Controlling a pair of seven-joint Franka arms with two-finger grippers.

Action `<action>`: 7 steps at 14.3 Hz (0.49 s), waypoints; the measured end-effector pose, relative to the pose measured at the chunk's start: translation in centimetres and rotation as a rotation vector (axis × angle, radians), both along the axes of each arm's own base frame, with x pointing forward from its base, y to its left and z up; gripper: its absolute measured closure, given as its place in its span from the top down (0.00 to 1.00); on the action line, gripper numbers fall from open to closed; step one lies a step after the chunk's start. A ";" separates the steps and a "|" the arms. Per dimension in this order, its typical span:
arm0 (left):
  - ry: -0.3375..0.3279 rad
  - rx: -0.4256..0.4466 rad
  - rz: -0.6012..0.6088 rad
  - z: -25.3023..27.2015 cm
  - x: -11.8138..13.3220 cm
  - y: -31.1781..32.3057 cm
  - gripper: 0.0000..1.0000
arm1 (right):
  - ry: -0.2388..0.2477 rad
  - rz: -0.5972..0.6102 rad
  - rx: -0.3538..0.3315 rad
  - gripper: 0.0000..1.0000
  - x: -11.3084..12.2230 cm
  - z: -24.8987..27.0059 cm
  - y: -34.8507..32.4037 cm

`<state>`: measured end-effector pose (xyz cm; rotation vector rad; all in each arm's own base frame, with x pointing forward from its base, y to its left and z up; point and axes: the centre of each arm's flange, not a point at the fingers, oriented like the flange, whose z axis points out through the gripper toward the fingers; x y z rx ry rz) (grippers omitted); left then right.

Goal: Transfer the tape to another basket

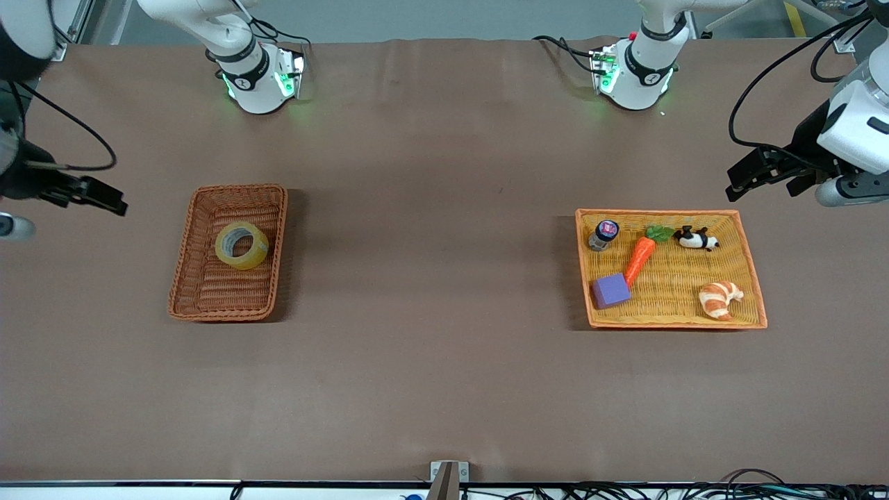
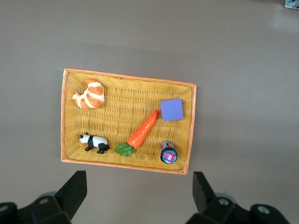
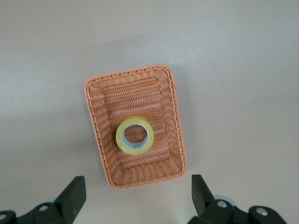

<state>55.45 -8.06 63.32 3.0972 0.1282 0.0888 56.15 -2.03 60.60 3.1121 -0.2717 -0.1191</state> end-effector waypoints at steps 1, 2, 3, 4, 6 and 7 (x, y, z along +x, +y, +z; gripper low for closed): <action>-0.002 0.000 -0.009 0.1 -0.1 -0.2 1.00 | -0.002 -0.006 0.004 1.00 -0.8 1.1 -0.5; -0.002 0.001 -0.025 0.3 -0.3 -0.5 1.00 | -0.009 -0.008 0.008 1.00 -1.5 2.0 -0.7; 0.000 0.003 -0.042 0.4 -0.5 -0.6 1.00 | -0.017 -0.007 0.010 1.00 -1.9 2.7 -0.6; 0.002 0.003 -0.050 0.6 -0.7 -0.8 1.00 | -0.023 -0.004 0.010 1.00 -2.1 3.0 -0.4; 0.001 0.004 -0.054 0.8 -0.9 -0.8 1.00 | -0.025 0.003 0.010 1.00 -1.9 2.9 -0.1; 0.001 0.004 -0.053 0.8 -0.9 -0.7 1.00 | -0.028 0.003 0.009 1.00 -1.9 2.9 -0.1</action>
